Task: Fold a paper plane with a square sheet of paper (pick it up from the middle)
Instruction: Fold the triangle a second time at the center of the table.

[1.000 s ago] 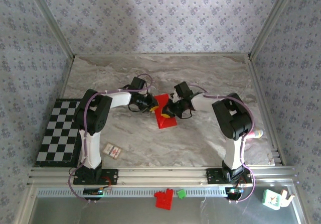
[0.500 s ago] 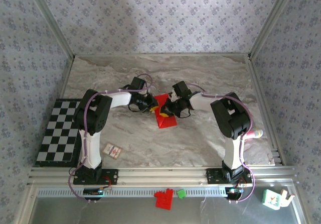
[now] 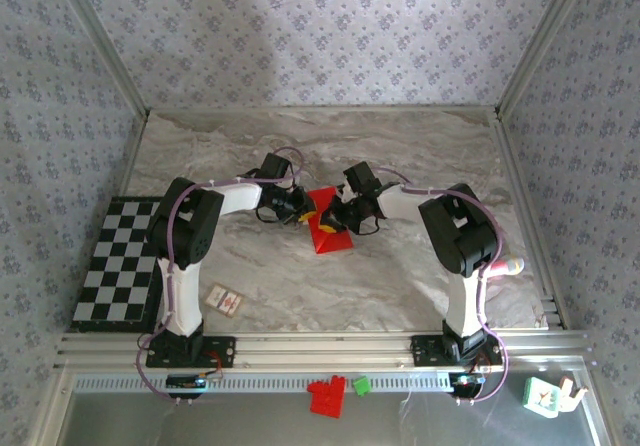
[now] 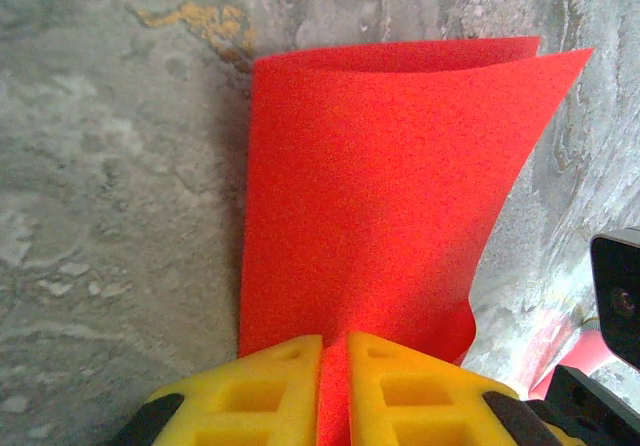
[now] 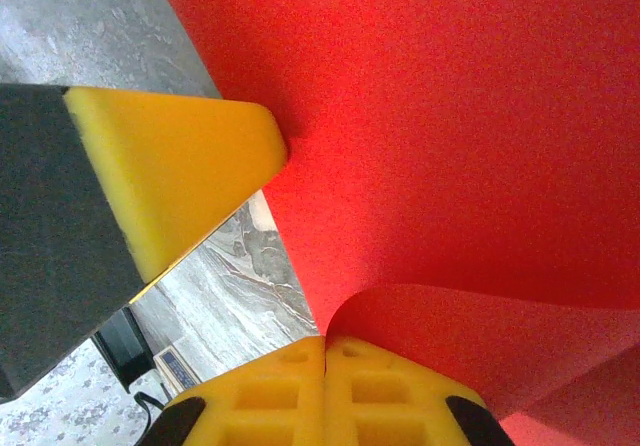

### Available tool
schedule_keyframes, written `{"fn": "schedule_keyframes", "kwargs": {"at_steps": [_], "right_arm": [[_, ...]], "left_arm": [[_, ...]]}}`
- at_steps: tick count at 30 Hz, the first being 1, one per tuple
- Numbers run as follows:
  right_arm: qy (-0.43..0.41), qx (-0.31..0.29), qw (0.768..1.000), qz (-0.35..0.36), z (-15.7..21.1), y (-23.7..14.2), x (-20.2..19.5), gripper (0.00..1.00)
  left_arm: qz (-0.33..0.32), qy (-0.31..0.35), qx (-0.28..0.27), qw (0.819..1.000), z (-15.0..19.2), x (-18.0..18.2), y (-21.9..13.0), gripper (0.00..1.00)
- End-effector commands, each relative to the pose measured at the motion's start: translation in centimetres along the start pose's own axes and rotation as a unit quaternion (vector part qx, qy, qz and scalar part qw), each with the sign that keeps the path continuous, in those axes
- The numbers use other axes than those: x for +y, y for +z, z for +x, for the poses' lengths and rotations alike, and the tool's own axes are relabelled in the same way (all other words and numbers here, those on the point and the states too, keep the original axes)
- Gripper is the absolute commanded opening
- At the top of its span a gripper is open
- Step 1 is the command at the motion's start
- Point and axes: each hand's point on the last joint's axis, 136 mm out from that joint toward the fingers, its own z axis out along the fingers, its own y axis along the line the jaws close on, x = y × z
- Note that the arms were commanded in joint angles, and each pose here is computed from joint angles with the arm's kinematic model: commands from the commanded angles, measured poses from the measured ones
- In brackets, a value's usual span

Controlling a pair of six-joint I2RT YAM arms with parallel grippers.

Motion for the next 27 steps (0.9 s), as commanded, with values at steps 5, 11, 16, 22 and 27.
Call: {"fn": "schedule_keyframes", "kwargs": {"at_steps": [5, 11, 16, 22, 27], "right_arm": [[0.008, 0.006, 1.0, 0.012, 0.1, 0.6, -0.5, 0.02], [0.012, 0.008, 1.0, 0.018, 0.2, 0.7, -0.9, 0.02], [0.013, 0.01, 1.0, 0.018, 0.2, 0.8, -1.0, 0.03], [0.012, 0.018, 1.0, 0.016, 0.5, 1.0, -1.0, 0.03], [0.008, 0.017, 1.0, 0.01, 0.4, 1.1, -0.7, 0.03]], "left_arm": [[-0.038, -0.023, 0.02, 0.999, 1.1, 2.2, 0.8, 0.16], [-0.038, -0.023, 0.021, 0.999, 1.1, 2.2, 0.8, 0.16], [-0.034, -0.022, 0.022, 0.999, 1.2, 1.8, 0.8, 0.16], [-0.023, -0.015, 0.02, 0.999, 1.0, 0.9, 0.3, 0.16], [-0.027, -0.018, 0.022, 0.999, 1.1, 1.2, 0.5, 0.16]]}}
